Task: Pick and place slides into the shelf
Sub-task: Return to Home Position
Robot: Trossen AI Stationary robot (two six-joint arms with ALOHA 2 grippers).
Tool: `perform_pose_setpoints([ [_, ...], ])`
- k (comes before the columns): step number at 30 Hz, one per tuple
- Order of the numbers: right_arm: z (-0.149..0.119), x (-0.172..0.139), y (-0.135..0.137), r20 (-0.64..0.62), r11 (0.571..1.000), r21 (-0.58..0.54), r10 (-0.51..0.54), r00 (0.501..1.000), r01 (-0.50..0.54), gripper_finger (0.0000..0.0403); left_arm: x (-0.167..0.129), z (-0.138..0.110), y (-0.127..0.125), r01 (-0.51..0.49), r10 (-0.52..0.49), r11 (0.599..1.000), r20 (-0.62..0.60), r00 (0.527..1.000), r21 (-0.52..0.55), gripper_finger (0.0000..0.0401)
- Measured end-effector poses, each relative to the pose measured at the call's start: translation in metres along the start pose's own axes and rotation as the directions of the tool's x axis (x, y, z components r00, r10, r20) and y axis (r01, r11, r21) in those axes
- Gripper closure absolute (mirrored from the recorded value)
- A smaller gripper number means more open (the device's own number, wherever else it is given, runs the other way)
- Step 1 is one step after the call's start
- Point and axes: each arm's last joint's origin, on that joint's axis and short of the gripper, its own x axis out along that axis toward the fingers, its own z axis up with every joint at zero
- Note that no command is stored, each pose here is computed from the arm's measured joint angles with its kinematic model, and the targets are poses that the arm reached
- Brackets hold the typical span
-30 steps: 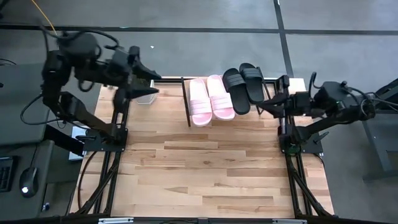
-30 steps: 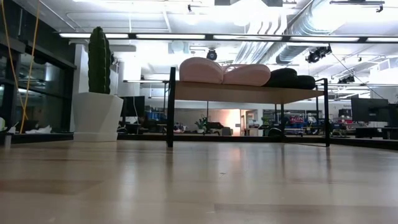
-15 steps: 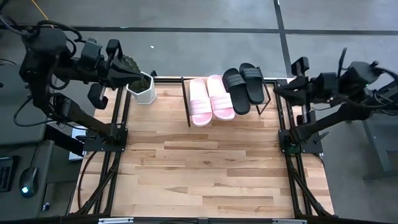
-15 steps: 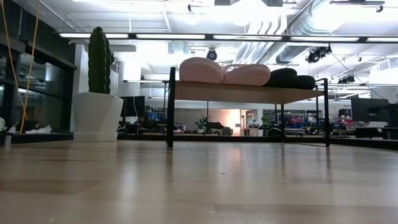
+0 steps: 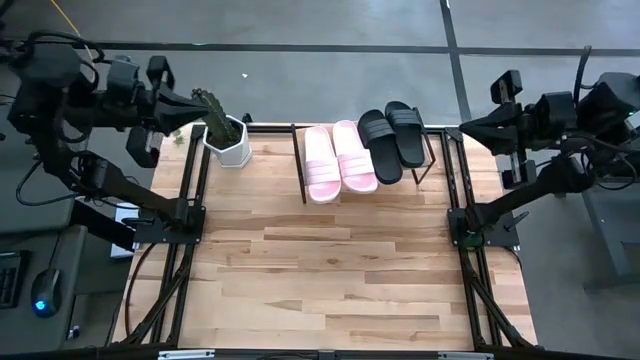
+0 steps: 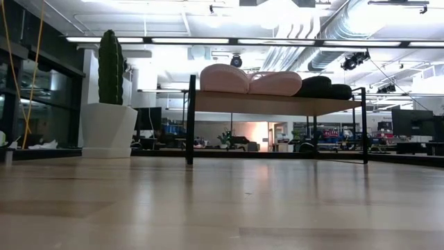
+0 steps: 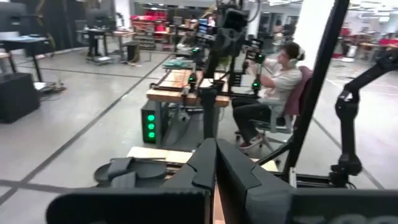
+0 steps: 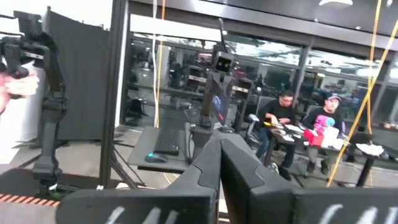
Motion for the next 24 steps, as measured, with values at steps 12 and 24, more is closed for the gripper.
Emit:
perform_pose_setpoints([
  [12, 0.007, -0.035, -0.01, 0.05, 0.997, 0.026, -0.073, 0.996, 0.072, 0.0403, -0.051, -0.005, 0.001, -0.047, 0.049, 0.998, 0.027, 0.998, -0.046, 0.04],
  [24, 0.007, -0.021, -0.01, 0.04, 0.98, -0.1, -0.171, 0.984, 0.174, 0.0403, -0.059, -0.004, 0.003, -0.094, 0.095, 0.995, 0.06, 0.994, -0.032, 0.0401],
])
